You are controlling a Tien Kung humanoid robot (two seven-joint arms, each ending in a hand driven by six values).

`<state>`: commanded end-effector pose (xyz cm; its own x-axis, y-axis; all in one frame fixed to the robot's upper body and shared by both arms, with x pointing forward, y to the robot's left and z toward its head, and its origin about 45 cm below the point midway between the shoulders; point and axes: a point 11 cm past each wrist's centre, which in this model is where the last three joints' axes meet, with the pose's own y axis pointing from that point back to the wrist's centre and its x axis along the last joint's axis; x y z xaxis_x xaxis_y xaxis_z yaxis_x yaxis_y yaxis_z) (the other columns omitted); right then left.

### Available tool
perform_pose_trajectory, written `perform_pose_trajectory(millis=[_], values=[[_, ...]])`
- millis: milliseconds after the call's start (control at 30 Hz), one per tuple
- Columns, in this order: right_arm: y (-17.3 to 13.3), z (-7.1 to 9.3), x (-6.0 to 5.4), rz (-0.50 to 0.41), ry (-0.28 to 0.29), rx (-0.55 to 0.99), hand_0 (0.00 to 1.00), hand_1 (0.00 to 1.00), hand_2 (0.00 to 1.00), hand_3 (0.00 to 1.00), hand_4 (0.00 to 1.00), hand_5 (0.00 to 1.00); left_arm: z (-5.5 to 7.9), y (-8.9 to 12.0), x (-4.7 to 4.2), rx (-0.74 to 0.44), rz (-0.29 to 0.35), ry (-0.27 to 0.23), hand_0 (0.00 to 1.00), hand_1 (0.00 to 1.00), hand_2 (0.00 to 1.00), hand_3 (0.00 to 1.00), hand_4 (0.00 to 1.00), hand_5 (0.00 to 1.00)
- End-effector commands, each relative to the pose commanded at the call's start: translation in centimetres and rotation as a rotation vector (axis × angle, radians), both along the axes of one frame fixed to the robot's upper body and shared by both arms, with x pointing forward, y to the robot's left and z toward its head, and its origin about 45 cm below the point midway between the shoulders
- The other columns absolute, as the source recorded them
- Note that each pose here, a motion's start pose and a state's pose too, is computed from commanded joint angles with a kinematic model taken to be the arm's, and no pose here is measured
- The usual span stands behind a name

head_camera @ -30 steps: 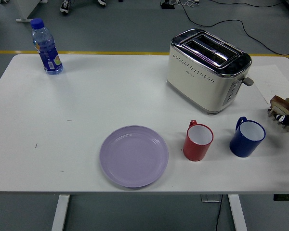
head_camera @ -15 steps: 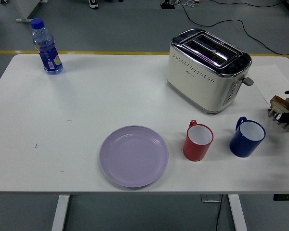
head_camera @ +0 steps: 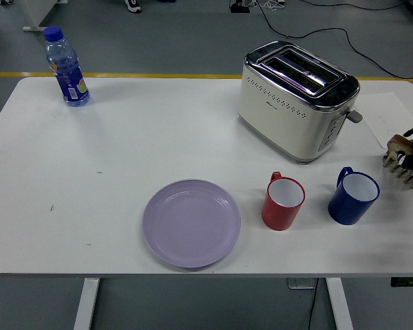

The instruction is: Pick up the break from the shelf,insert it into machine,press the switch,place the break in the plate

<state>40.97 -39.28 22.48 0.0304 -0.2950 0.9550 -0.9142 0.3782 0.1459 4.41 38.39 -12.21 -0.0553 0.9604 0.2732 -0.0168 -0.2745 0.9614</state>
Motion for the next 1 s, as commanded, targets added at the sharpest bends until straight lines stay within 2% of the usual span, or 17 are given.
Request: perform_pose_trajectory(millis=[233,333,367,533,567,733,767,833,1000], values=[[0.0,-0.3,0.2,-0.002,0.036,-0.028,0.433,0.472,0.495,0.586,0.575,0.054,0.0,0.0,0.05,0.0,0.0,0.0,0.69,0.713,0.728,0.577,0.335,0.919],[0.1,0.0,0.3,0.004,0.02,-0.039,0.433,0.472,0.495,0.586,0.575,0.054,0.0,0.0,0.11,0.001,0.0,-0.001,0.69,0.713,0.728,0.577,0.335,0.919],[0.1,0.1,0.3,0.006,0.014,-0.042,0.352,0.42,0.477,0.55,0.536,0.036,0.0,0.0,0.12,0.001,0.0,-0.001,0.691,0.714,0.727,0.577,0.336,0.919],[0.1,0.5,0.4,0.01,-0.006,-0.062,0.352,0.42,0.477,0.55,0.536,0.036,0.0,0.1,0.15,0.002,-0.001,-0.001,0.691,0.714,0.727,0.577,0.336,0.919],[0.2,0.6,0.5,0.011,-0.009,-0.065,0.329,0.388,0.447,0.522,0.405,0.002,0.0,0.1,0.16,0.002,-0.002,-0.001,0.69,0.714,0.727,0.577,0.335,0.92],[-0.1,1.3,0.5,0.011,-0.049,-0.081,0.329,0.388,0.447,0.522,0.405,0.002,0.1,0.1,0.16,0.003,-0.002,-0.001,0.69,0.714,0.727,0.577,0.335,0.92],[-0.2,1.6,0.5,0.011,-0.061,-0.084,0.355,0.376,0.431,0.518,0.35,0.002,0.1,0.1,0.16,0.004,-0.002,-0.002,0.691,0.713,0.727,0.576,0.335,0.921],[-0.4,2.0,0.5,0.01,-0.08,-0.09,0.355,0.376,0.431,0.518,0.35,0.002,0.1,0.2,0.17,0.004,-0.002,-0.002,0.691,0.713,0.727,0.576,0.335,0.921],[-0.9,4.0,0.4,0.018,-0.154,-0.109,0.351,0.359,0.415,0.505,0.325,0.002,0.1,0.2,0.2,0.005,-0.001,-0.003,0.691,0.714,0.727,0.576,0.335,0.921]])
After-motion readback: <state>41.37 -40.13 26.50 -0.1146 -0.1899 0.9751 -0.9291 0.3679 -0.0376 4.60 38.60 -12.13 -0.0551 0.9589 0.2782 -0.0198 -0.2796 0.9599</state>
